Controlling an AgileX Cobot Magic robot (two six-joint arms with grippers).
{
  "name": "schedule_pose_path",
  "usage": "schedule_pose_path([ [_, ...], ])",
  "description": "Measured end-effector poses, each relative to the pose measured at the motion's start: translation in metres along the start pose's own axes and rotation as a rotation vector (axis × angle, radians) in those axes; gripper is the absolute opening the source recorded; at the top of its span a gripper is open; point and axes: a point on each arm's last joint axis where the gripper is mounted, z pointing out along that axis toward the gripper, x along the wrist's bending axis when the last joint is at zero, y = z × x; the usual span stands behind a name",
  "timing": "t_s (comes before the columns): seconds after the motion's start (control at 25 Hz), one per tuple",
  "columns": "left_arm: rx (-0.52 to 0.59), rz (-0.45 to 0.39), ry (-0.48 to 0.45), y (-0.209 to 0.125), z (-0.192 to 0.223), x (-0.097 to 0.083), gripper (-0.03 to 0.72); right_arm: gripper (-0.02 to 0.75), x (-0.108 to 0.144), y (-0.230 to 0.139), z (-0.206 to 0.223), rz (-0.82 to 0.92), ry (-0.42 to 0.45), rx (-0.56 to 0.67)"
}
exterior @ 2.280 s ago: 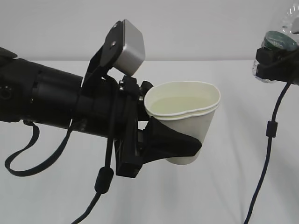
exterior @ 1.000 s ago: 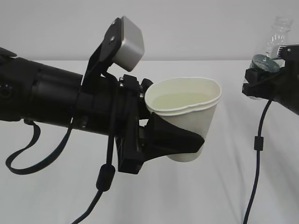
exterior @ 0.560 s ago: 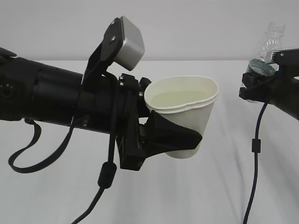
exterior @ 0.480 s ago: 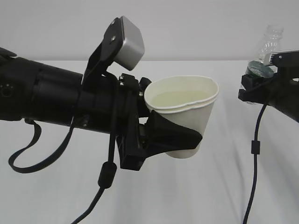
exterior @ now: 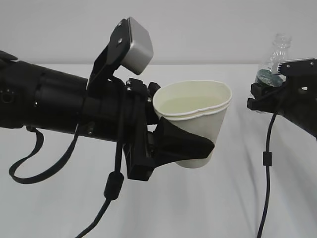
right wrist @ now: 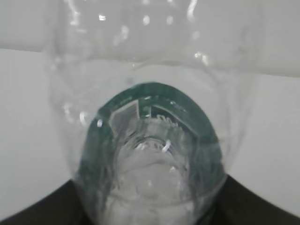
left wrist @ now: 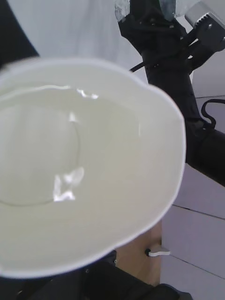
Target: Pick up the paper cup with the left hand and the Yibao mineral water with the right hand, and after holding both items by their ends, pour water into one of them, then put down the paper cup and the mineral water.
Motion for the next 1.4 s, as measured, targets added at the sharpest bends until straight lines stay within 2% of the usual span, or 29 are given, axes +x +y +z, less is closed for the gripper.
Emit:
schedule_pose_path([
  [0.92, -0.001, -0.001, 0.000, 0.000, 0.000, 0.000, 0.421, 0.344, -0.003, -0.021, 0.035, -0.021, -0.008, 0.013],
  [1.4, 0.000, -0.001, 0.002, 0.000, 0.000, 0.000, 0.421, 0.343, -0.003, -0.035, 0.042, -0.007, -0.018, -0.042],
])
